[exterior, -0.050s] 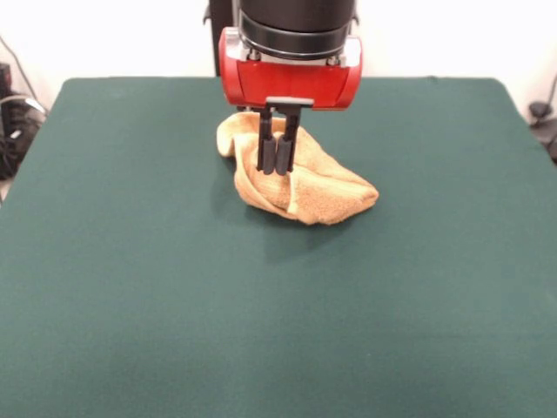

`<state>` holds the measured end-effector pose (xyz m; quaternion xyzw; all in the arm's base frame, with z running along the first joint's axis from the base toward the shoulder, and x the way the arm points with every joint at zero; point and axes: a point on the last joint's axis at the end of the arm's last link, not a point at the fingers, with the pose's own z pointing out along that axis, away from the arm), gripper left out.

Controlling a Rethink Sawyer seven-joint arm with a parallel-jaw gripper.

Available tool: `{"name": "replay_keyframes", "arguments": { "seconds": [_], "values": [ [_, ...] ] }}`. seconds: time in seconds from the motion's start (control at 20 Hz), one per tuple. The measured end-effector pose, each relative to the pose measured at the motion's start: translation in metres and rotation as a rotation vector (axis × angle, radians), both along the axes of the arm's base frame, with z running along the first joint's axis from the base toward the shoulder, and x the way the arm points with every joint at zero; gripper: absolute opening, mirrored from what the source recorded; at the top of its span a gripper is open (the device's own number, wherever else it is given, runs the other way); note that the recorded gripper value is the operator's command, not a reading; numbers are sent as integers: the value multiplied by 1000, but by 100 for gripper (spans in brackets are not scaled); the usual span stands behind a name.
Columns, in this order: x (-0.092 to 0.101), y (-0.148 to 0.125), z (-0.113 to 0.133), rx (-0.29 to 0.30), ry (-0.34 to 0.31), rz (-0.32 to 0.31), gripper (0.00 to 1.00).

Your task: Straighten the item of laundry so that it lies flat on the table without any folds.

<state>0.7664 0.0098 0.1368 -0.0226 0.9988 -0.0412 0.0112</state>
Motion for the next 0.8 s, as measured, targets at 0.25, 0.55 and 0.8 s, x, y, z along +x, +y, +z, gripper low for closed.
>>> {"name": "replay_keyframes", "arguments": {
  "seconds": [0.25, 0.55, 0.8],
  "values": [
    [0, 0, 0, 0, 0, 0, 0],
    [0, -4, 0, 0, 0, -5, 0],
    [0, -10, 0, 0, 0, -13, 0]
  ]
}}
